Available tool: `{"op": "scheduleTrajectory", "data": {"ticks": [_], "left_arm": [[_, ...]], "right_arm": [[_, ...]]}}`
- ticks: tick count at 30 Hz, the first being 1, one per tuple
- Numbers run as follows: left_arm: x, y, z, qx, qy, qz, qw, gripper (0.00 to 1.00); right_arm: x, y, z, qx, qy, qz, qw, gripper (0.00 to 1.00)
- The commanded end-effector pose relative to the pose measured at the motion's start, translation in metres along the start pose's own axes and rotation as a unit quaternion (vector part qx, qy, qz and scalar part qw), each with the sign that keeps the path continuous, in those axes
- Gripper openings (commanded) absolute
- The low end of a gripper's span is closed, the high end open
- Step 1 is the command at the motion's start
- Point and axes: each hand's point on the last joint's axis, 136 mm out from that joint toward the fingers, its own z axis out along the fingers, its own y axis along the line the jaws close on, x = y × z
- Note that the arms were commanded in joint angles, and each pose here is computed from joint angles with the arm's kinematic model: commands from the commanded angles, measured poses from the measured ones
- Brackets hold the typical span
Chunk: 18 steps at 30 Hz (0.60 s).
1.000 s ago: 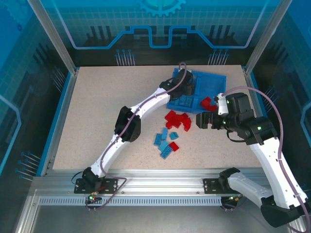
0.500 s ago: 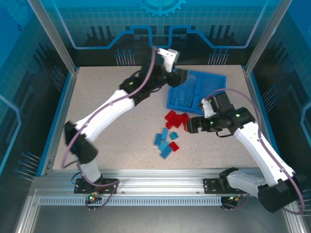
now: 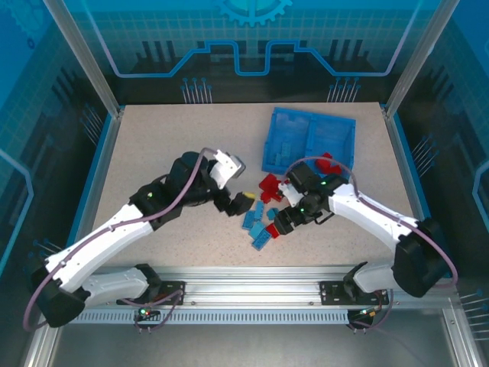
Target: Sort the legos into containers by color
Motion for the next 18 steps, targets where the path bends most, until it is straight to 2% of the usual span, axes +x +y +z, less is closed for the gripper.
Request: {"op": "scheduleTrajectory", "data": {"ticks": [1,4,8,14,18], "left_arm": [[0.03,-0.013,-0.018,0.024,0.024,0.0,0.999,0.99],[0.04,-0.015,-0.025,0.024,0.007,0.002,1.0,0.99],[0.042,-0.012,-0.031,0.01,-0.018,0.005,1.0,0.99],[0.042,-0.007,-0.034,-0.006,-0.021,0.014,1.0,0.99],[0.041,-0.006,-0.035,-0.01,-0.023,0.012,1.0,0.99]], "right_arm": [[-0.008,0.001,0.015,0.04,0.013,-0.045,0.998,0.83],[-0.008,0.006,0.033,0.032,0.021,-0.042,0.998,0.78],[-0.001,0.018,0.05,0.023,0.04,-0.055,0.997,0.76],[0.005,0.025,0.07,0.024,0.07,-0.063,0.995,0.7],[0.007,0.025,0.077,0.033,0.086,-0.061,0.994,0.58]]}}
